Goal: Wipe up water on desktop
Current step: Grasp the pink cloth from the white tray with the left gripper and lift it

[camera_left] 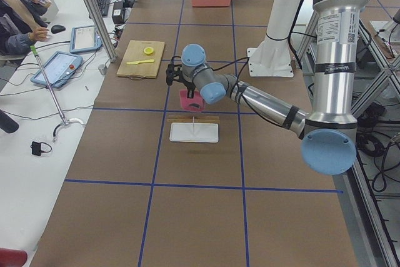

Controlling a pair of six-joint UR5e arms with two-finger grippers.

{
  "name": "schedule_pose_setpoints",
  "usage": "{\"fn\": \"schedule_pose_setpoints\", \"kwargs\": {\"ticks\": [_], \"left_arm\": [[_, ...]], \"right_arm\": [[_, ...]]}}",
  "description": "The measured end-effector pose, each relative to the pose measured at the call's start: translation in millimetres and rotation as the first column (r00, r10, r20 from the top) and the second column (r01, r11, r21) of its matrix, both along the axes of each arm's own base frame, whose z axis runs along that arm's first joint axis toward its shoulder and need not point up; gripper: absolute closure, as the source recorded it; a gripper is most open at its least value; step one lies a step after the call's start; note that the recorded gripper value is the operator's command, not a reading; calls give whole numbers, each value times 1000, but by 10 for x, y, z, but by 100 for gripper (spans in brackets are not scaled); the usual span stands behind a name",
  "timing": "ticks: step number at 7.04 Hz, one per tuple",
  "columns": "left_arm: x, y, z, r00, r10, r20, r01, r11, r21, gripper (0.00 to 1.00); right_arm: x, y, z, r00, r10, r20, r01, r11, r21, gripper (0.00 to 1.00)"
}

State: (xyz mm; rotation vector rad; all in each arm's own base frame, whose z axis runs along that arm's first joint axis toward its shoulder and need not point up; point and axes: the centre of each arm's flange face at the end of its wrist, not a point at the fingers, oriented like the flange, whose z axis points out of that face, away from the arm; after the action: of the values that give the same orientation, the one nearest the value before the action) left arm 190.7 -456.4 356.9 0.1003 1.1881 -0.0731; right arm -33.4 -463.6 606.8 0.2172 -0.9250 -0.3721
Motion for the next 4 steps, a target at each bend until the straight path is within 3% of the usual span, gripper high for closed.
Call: {"fn": "schedule_pose_setpoints", "kwargs": {"ticks": [2,4], "left_arm": [[591,-291,-1183,996,-26,-81,18,994,-106,100],[1321,-265,-2144,992,-76,-95,57,980,-189,100]], "right_arm": [[-304,1,-578,996,-62,57,55,992,115,0],[-799,-36,-1192,983,-128,134,89,960,264,0]]}}
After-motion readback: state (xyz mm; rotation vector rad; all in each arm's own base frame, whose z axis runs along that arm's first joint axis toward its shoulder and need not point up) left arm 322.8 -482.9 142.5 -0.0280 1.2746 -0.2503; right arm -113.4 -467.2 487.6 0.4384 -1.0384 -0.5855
